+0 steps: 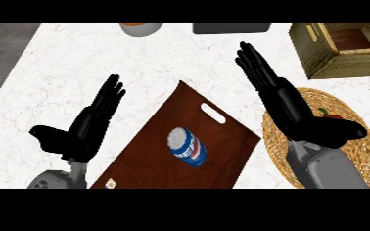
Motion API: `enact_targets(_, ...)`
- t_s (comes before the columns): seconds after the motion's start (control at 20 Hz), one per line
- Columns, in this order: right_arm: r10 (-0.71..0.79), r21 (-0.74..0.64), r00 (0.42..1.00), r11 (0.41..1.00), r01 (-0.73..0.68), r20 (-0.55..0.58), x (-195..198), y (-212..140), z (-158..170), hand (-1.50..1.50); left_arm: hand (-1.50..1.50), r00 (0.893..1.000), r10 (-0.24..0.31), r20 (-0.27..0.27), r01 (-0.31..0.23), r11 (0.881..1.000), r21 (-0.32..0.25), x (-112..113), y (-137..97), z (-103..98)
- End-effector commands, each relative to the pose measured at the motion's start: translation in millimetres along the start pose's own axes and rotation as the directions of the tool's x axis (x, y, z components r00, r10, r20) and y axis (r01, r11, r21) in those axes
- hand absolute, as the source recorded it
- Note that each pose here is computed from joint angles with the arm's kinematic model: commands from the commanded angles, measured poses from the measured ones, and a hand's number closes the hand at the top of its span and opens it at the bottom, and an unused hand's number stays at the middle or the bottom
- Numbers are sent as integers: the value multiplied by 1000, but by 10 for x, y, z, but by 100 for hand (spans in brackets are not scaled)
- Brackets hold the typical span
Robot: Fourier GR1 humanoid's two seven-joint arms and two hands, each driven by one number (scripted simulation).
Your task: Pick the bell pepper from the placemat and place it in the basket
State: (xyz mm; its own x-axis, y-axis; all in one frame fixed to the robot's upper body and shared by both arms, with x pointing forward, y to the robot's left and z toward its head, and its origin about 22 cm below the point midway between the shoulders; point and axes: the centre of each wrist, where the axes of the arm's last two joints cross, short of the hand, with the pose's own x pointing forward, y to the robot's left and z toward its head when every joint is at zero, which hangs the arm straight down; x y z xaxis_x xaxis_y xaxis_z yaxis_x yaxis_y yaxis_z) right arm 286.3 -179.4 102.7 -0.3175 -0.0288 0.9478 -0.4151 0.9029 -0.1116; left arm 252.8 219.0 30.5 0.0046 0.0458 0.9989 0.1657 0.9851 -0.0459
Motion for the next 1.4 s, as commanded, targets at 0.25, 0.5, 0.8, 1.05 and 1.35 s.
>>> enact_targets(0.25,-113,-29,990,993,116,89,224,-1159,98,150,0,880,-46,-474,176,956,234,-670,621,471)
enact_targets(0.5,33,268,999,963,-30,-5,-332,-507,402,-150,0,845,-49,-532,187,960,209,-865,635,620)
enact_targets(0.8,480,132,875,873,-469,-66,113,-832,287,-150,0,838,-46,-544,196,956,220,-853,718,718)
enact_targets(1.05,803,110,574,592,-798,-159,871,-1422,270,-150,0,844,-36,-535,181,958,221,-804,641,742)
enact_targets(1.35,908,280,379,416,-865,-178,1752,-1644,232,-150,0,836,-24,-548,183,954,236,-785,708,758)
